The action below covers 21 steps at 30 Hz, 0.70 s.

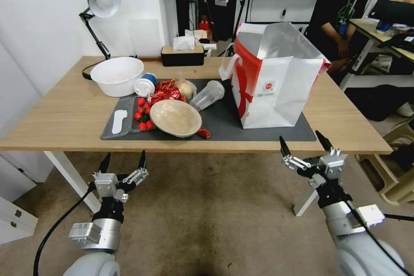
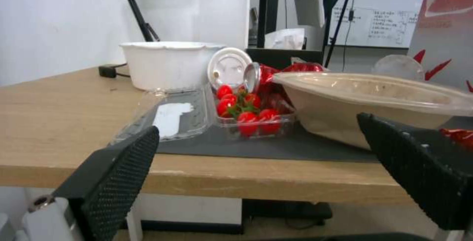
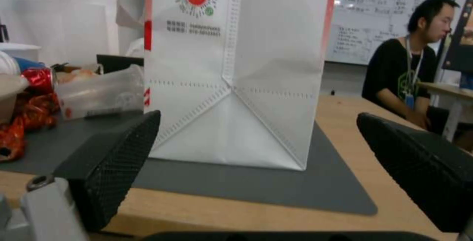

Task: Pick up the food delivery bag from the floor and place it on the table.

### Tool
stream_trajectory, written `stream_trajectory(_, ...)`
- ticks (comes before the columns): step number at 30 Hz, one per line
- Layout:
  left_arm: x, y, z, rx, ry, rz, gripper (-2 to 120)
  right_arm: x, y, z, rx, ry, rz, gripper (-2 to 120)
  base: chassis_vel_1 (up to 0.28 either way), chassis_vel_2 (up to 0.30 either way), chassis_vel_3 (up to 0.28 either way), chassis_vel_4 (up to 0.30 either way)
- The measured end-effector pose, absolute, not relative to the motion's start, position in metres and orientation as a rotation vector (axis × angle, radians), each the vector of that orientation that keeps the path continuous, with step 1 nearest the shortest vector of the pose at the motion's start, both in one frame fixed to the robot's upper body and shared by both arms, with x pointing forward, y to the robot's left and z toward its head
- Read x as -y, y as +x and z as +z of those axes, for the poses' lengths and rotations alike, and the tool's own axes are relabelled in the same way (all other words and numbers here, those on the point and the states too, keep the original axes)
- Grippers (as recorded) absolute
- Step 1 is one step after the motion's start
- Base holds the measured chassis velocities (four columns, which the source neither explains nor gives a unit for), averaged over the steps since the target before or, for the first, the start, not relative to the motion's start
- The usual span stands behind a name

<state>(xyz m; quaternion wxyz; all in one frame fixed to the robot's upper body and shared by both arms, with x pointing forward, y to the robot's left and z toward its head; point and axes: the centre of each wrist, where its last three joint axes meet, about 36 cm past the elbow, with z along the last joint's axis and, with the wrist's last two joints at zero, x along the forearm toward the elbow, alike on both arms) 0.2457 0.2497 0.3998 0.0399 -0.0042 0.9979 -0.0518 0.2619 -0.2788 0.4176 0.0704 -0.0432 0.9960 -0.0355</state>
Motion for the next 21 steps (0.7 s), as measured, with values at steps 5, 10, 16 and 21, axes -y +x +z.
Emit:
stream_trajectory(5,-0.251,0.246,0.4,-3.058,-0.012,-0.156,100,0.276,0.258,0.409,-3.01,-0.113,-0.094,100,0.0,0.0,0.0,0.0)
stream_trajectory(10,-0.251,0.246,0.4,-3.057,-0.011,-0.158,100,0.272,0.257,0.403,-3.01,-0.101,-0.082,100,0.0,0.0,0.0,0.0)
stream_trajectory(16,-0.251,0.246,0.399,-3.057,-0.011,-0.162,100,0.268,0.256,0.4,-3.013,-0.095,-0.085,100,0.0,0.0,0.0,0.0)
stream_trajectory(21,-0.251,0.246,0.399,-3.056,-0.012,-0.164,100,0.268,0.257,0.399,-3.014,-0.091,-0.091,100,0.0,0.0,0.0,0.0)
